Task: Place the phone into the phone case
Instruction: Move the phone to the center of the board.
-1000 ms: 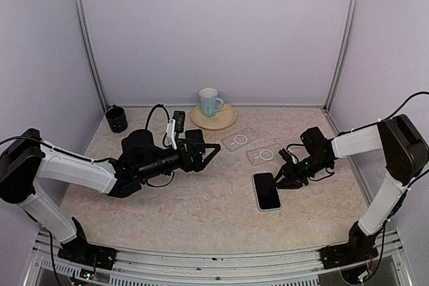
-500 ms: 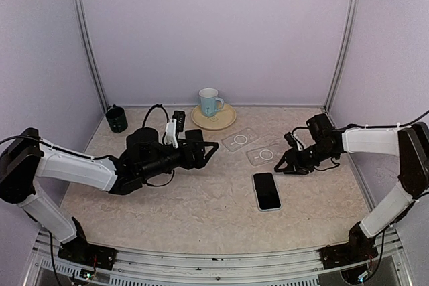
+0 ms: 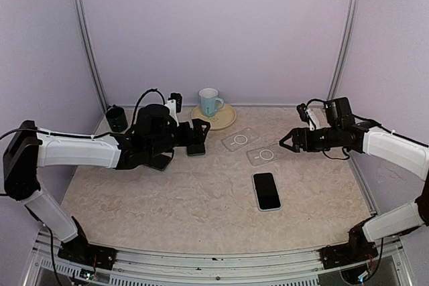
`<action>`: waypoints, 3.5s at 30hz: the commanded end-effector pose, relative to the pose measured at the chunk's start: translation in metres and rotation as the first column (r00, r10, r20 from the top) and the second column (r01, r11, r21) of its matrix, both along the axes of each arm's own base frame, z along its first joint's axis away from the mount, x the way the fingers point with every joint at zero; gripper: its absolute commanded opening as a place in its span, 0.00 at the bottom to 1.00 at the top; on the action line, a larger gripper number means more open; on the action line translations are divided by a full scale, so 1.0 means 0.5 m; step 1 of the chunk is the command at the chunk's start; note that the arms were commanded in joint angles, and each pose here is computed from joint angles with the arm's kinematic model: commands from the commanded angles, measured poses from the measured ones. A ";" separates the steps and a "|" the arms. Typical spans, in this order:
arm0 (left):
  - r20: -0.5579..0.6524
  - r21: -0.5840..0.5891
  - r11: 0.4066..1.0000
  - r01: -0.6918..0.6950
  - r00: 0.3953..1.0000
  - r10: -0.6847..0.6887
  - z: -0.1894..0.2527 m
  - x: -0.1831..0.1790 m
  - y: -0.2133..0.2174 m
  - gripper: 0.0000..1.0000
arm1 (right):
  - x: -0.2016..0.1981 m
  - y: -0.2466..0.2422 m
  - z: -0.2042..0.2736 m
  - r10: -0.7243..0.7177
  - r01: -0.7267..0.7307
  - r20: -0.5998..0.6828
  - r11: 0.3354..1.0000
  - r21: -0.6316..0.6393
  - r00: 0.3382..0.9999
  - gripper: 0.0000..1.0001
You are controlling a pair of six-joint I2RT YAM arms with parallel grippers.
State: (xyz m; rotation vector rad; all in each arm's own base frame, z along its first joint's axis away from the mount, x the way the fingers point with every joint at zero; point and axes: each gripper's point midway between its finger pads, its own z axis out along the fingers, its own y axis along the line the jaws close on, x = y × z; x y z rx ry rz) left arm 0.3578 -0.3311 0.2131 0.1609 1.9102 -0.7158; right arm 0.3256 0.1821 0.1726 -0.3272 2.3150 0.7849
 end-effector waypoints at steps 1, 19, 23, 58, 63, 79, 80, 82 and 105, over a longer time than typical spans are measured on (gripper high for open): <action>-0.084 0.119 0.989 -0.085 0.992 0.095 -0.055 0.035 0.022 0.99 | 0.026 -0.034 0.027 -0.079 0.084 0.103 0.995 -0.049 0.992 0.83; -0.223 0.172 0.976 -0.131 0.960 0.168 -0.156 0.092 0.034 0.99 | 0.046 -0.038 0.004 -0.130 0.138 0.123 0.989 -0.054 0.984 0.89; -0.232 0.210 0.966 -0.152 0.952 0.201 -0.183 0.097 0.053 0.99 | 0.045 -0.018 0.003 -0.100 0.108 0.130 0.993 -0.054 0.986 0.94; -0.284 0.272 0.840 -0.470 0.795 0.537 -0.239 0.080 0.384 0.99 | 0.078 0.121 -0.072 0.028 -0.020 0.068 0.993 -0.118 0.997 0.98; -0.284 0.257 0.816 -0.518 0.766 0.576 -0.247 0.096 0.437 0.99 | 0.053 0.201 -0.072 0.142 -0.132 0.076 0.985 -0.113 0.987 0.98; -0.329 0.261 0.886 -0.384 0.827 0.455 -0.314 0.183 0.437 0.99 | -0.040 0.389 -0.086 0.394 -0.387 0.058 0.917 -0.098 0.917 0.98; -0.332 0.263 0.888 -0.377 0.829 0.450 -0.318 0.185 0.435 0.99 | -0.042 0.389 -0.084 0.396 -0.389 0.062 0.916 -0.100 0.916 0.98; -0.336 0.265 0.888 -0.375 0.828 0.449 -0.323 0.189 0.438 0.99 | -0.049 0.387 -0.083 0.401 -0.393 0.065 0.914 -0.104 0.914 0.98; -0.436 0.183 0.966 -0.182 0.866 0.245 -0.384 0.168 0.359 0.99 | -0.062 0.400 -0.058 0.510 -0.477 0.283 0.860 -0.180 0.812 1.00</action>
